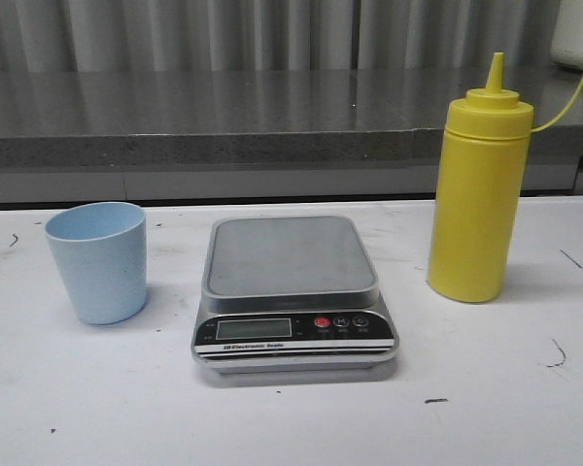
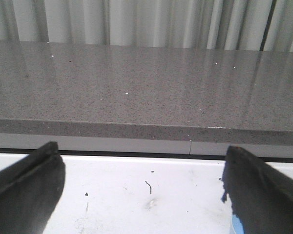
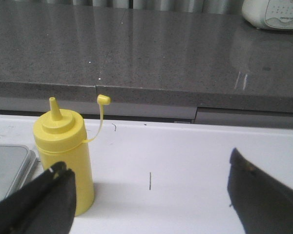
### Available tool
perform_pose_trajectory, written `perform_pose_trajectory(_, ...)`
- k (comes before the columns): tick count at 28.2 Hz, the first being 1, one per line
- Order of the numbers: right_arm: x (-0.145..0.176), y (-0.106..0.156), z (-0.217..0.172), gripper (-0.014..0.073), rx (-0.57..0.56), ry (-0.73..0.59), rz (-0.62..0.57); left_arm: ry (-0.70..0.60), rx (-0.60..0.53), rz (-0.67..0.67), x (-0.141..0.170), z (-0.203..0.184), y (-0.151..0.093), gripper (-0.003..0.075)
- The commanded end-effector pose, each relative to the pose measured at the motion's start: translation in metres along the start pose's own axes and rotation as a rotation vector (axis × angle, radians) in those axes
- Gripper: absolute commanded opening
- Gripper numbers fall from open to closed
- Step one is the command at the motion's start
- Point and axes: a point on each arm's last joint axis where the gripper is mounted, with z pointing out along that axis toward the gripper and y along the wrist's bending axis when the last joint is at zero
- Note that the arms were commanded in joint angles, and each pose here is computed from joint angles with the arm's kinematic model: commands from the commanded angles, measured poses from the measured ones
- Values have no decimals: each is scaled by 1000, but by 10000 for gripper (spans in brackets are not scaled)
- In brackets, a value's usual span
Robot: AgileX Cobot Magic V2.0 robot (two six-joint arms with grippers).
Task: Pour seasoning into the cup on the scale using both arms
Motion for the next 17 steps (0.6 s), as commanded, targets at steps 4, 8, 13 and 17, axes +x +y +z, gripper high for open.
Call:
perform_pose_trajectory(4, -20, 0, -2, 647, 5, -115, 1, -125, 21, -109, -20, -1, -2, 558)
perform_pose_trajectory(8, -20, 0, -2, 647, 5, -115, 1, -82, 42, -105, -20, 6, -4, 533)
perform_pose_trajectory(13, -20, 0, -2, 647, 5, -113, 1, 48, 177, -50, -27, 33, -23, 532)
perform_pose_trajectory(17, -20, 0, -2, 647, 5, -113, 1, 143, 318, 5, -31, 63, -52, 532)
